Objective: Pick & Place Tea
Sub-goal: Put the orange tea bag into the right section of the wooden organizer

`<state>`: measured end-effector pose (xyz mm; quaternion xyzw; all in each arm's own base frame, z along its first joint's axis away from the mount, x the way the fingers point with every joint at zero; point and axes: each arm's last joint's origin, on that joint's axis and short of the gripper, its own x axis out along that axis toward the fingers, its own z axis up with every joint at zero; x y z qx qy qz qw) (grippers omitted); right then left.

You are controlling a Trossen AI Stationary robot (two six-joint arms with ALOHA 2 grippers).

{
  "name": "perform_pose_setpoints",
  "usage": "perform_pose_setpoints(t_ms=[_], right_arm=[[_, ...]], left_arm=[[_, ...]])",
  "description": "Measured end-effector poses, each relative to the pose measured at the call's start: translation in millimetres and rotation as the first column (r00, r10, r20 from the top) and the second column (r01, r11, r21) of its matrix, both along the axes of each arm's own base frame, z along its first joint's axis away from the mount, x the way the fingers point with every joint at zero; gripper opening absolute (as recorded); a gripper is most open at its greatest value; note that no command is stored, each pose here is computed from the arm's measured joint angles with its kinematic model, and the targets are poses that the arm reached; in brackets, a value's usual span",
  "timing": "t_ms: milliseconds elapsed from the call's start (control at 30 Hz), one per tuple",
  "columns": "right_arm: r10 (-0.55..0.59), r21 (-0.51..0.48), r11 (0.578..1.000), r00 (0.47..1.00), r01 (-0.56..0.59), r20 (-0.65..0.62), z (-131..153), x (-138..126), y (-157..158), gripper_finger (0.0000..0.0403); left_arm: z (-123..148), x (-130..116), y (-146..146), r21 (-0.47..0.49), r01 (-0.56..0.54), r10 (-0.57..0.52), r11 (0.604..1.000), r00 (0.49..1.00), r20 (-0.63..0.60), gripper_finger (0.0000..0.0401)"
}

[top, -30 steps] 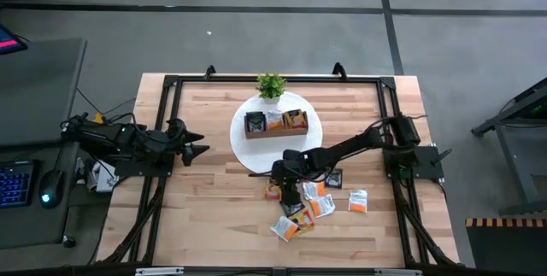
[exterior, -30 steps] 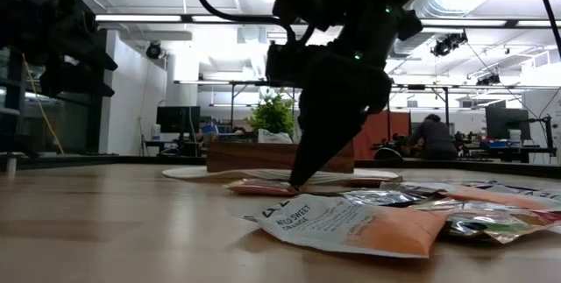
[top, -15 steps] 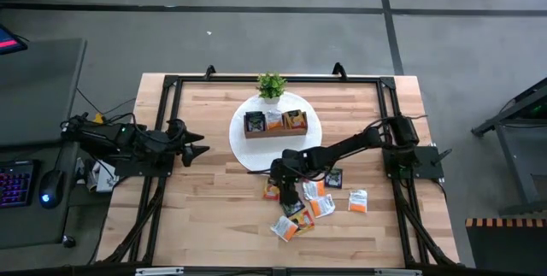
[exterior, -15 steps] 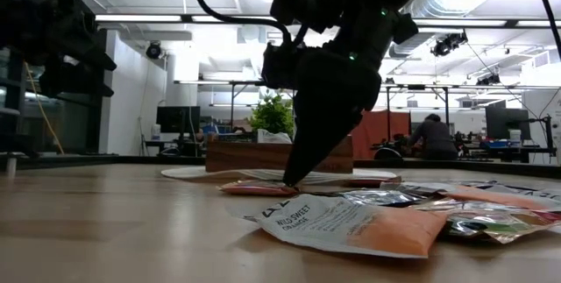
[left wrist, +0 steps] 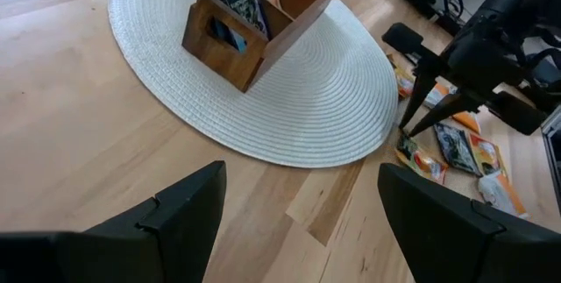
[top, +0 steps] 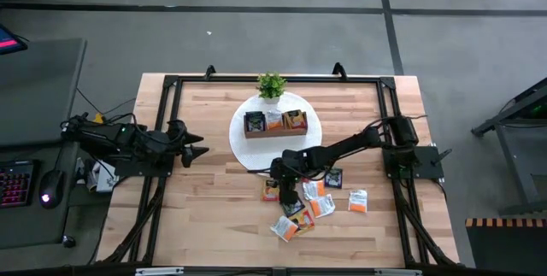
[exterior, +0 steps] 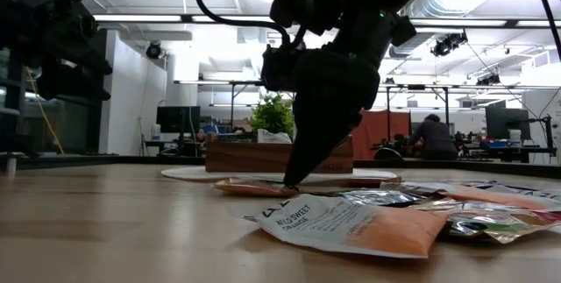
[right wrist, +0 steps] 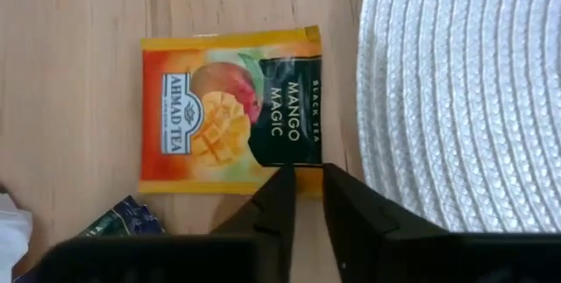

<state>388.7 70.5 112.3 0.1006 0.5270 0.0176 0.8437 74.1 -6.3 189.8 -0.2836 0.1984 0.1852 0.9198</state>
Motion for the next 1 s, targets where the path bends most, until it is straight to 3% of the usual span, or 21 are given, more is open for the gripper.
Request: perform_pose_setpoints(t_ms=[133,567,1000], right_arm=[[0.003,0.005,1.000,1.000,-0.003,-0.002,0,0,0,0.0008],[-0.015,0.053,0.999,0.998,0.012,0.054,21,9,-1,0.0001],[0.020,-0.178,0.984,0.989,0.007,0.149,97,38,-4,0.0000]], left_arm=[[0,0,0,-0.001,0.000,0.000,1.000,1.000,0.000,0.0296],[0,0,0,-0.007,-0.003,0.003,1.000,1.000,0.002,0.0296],[0,0,-1,-0.030,0.005,-0.005,1.000,1.000,0.006,0.0296]])
